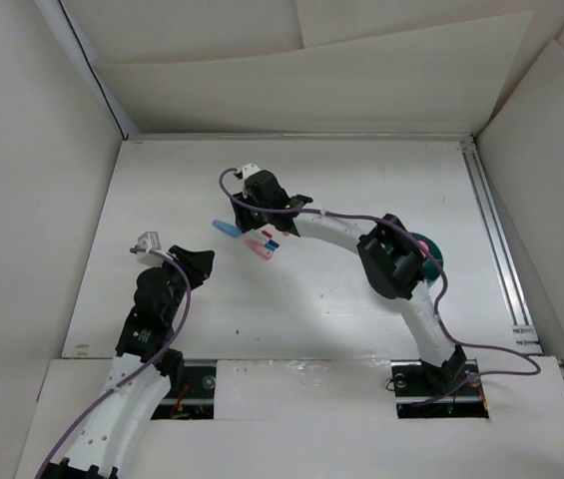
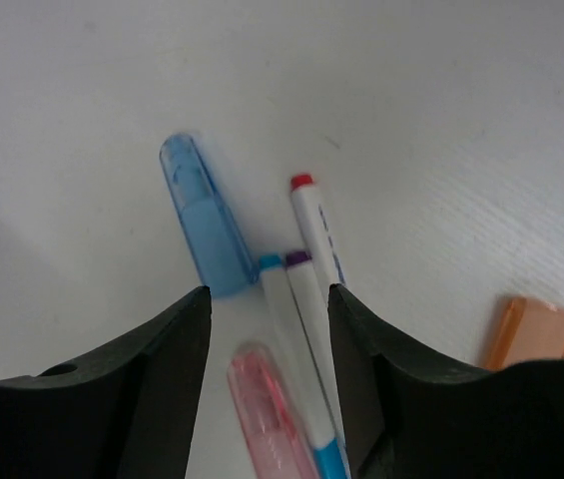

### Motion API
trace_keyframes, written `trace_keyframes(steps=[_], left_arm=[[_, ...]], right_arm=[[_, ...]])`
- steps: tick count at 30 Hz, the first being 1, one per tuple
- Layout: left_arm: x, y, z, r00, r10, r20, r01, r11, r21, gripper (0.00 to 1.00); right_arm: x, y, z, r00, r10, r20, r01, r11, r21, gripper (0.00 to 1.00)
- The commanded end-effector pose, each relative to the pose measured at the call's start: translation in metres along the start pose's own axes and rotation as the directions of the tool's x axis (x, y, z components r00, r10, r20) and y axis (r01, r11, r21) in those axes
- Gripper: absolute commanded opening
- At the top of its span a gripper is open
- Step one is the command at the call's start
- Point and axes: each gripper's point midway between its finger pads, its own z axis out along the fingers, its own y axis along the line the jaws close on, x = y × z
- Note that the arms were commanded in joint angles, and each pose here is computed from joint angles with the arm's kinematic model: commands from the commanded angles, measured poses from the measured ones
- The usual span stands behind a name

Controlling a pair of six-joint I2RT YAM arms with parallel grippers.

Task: Sort the stationery into containers
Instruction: Pick up the pen from the center of the board.

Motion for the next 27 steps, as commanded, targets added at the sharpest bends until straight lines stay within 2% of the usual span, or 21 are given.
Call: trace_keyframes(steps=[1,6,7,9,14,21,26,27], left_arm=[[0.003,-0.007,0.000,1.000,-0.004,-0.010,0.005,0.999,0.040,0.31],[0.007,-0.005,0.000,1.000,-0.013,-0.023,0.014,0.999,0.040,0.31],[0.007,-0.005,0.000,1.000,-0.013,-0.023,0.014,0.999,0.040,0.31],[0.006,-0.006,-0.001,1.000,-0.004,-0.017,0.005,0.999,0.046,0.31],[0.001,-0.011,-0.004,1.000,-0.005,0.003,0.005,0.998,0.068,0.31],[0.003,-0.008,-0.008,1.000,-0.005,-0.003,0.005,0.998,0.061,0.31],[-0.010,-0.019,-0.018,0.999,-0.018,0.038,0.014,0.996,0.092,0.31],[-0.015,-0.025,-0.021,0.998,-0.019,0.054,0.013,0.994,0.109,0.31]], right_arm=[[-0.029,0.003,0.014,0.999,-0.021,0.047,0.020,1.000,0.019,0.56],[-0.028,-0.002,0.032,0.999,-0.028,0.044,0.024,0.996,0.082,0.56],[-0.038,-0.003,0.032,0.998,-0.028,0.063,0.022,0.995,0.093,0.56],[-0.026,-0.010,0.040,0.999,-0.036,0.029,0.031,0.988,0.152,0.53],[-0.020,-0.009,0.049,0.999,-0.043,0.003,0.042,0.984,0.173,0.51],[-0.008,-0.015,0.053,0.999,-0.045,-0.028,0.050,0.979,0.199,0.41],[0.000,-0.026,0.054,0.998,-0.040,-0.053,0.052,0.966,0.252,0.38],[0.003,-0.027,0.053,0.997,-0.040,-0.066,0.056,0.965,0.255,0.35]])
